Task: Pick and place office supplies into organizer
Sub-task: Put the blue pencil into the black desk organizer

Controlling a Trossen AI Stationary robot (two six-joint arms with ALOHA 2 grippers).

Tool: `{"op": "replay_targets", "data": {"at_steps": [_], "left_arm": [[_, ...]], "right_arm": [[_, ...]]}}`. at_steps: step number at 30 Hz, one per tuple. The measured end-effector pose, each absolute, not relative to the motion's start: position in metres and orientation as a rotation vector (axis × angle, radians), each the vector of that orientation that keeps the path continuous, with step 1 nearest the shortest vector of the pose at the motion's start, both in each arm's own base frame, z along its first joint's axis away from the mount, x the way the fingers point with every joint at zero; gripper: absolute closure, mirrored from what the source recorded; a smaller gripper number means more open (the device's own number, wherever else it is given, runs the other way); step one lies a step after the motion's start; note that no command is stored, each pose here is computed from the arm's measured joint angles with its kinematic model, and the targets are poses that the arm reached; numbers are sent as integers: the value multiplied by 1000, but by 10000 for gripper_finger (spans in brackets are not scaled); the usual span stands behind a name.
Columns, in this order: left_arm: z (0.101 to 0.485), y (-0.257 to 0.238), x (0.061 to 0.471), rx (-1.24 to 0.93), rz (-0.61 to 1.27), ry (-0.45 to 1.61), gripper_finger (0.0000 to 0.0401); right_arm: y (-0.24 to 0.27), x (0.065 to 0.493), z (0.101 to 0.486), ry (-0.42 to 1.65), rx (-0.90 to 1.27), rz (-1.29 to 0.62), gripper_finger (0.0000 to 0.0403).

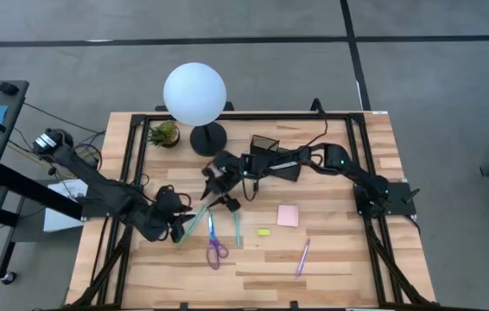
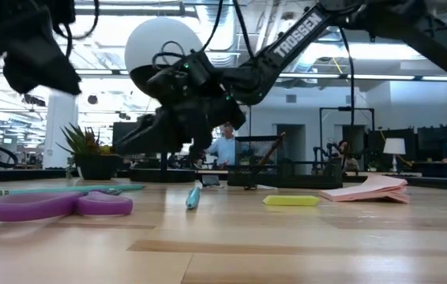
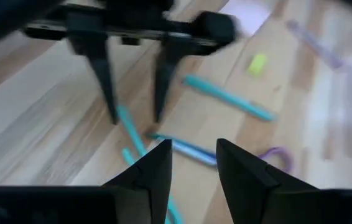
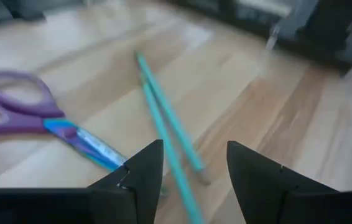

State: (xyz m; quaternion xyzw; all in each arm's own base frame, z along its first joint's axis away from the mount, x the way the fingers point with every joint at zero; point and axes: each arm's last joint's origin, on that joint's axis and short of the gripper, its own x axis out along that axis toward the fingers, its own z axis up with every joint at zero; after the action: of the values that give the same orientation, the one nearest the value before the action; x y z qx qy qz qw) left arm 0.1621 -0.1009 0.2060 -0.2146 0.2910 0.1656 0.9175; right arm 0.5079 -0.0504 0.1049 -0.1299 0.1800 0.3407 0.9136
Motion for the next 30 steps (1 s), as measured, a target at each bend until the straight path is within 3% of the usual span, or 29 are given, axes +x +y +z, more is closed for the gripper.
{"op": "replay_targets", "data": {"at_steps": [3,10,19,24,30], "left_arm": [[219,-99,150,-456,315,535,280],[238,-91,130,-464,319,405,280],[243,-87,125,-473,332,361,280],[243,-86,124,-466,336,366,280],[242,-86,124,-464,337,369,280]], "right_arm": [[-61,502,91,402,-186,748,238],[-59,506,59,379,-230,763,233],[-63,503,53,442,-203,751,227],[-60,500,43,489,-171,764,261],[-52,504,32,445,-168,781,336]]}}
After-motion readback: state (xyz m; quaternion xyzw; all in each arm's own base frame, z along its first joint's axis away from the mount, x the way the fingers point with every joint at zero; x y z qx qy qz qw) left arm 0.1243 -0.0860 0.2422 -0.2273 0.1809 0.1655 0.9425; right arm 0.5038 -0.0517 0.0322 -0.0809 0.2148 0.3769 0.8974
